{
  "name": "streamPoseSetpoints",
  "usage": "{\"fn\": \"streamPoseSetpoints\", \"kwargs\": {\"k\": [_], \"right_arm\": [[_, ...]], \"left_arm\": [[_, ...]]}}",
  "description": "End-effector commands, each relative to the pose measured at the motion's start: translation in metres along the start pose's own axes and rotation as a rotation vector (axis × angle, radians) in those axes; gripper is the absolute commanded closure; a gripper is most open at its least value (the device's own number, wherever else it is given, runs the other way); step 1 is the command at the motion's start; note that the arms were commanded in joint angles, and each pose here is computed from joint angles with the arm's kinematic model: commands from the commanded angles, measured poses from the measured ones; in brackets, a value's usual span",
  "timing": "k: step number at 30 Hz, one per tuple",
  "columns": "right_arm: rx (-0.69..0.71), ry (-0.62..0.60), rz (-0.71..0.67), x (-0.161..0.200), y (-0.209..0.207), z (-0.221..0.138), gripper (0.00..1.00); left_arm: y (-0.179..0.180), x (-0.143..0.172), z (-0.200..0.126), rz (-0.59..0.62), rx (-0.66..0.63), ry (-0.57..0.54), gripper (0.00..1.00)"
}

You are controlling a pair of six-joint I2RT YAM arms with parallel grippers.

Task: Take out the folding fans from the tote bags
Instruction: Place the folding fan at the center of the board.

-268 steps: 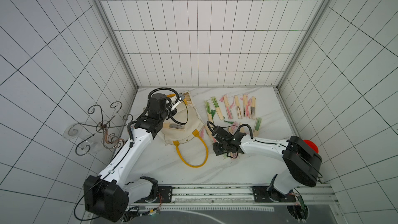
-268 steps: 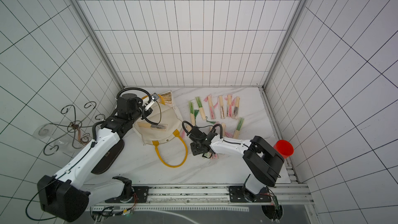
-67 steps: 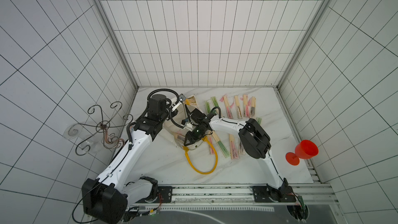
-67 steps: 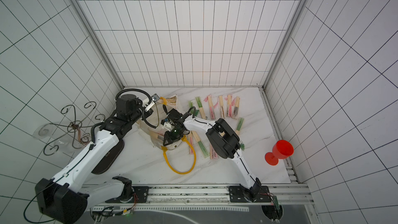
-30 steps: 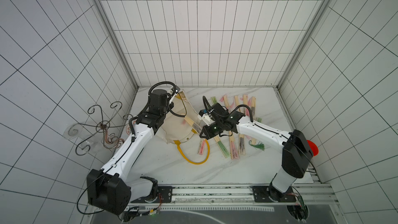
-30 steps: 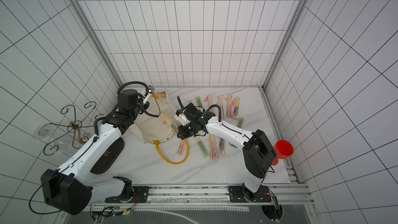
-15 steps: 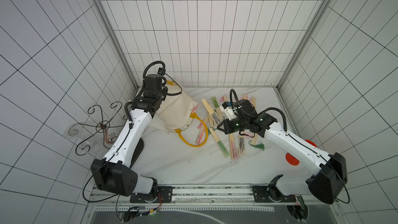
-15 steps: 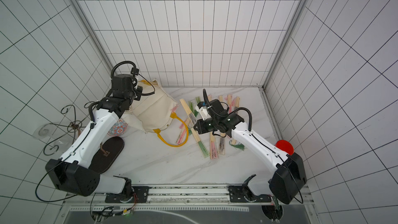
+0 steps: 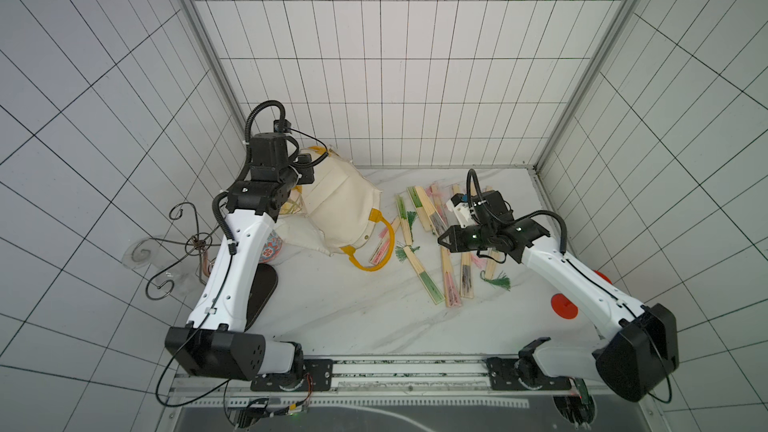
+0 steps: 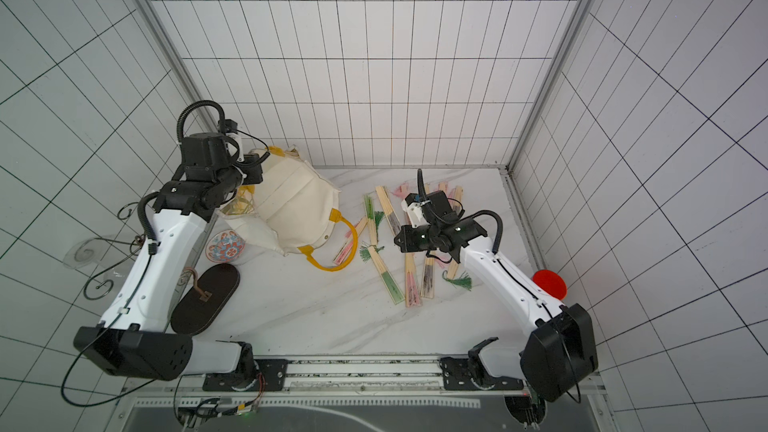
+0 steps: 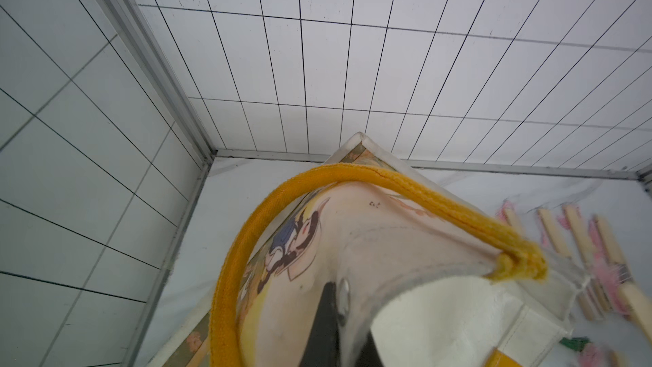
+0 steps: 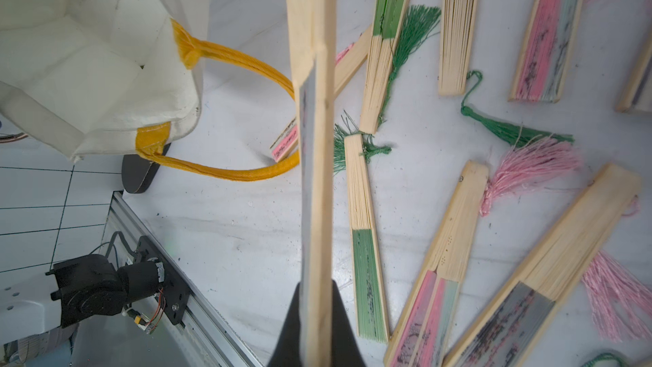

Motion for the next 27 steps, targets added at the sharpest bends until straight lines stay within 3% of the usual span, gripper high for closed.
{"fn": "streamPoseSetpoints", "kwargs": {"k": [1, 11, 20, 27], "right_arm": [[0.018, 0.052, -0.016, 0.028, -0.009, 0.001, 1.0], [-0.072, 0.222, -0.074, 0.112, 0.019, 0.019, 1.0], [-0.147, 0.398, -0.105, 0.172, 0.029, 0.047, 1.0], [-0.167, 0.443, -0.092, 0.182, 0.026, 0.078, 1.0]], "left_arm": [[-0.012, -0.032, -0.034, -0.189, 0.16, -0.139, 1.0], [-0.006, -0.036, -0.039, -0.514, 0.359, -0.214, 1.0], [0.002, -0.044, -0.03, -0.647, 0.398, -0.27, 1.0], [0.002, -0.044, -0.024, -0.719, 0.445, -0.289, 1.0]]}}
Point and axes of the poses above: each gripper's point midway between its finger pads, its own z axis out along the fingers, its own y axis along the line the jaws close on, x = y × z, the point moved 7 cm from there along -z, back along the fingers, and after that the axes turned 1 degree about z, right-handed, at the moved point
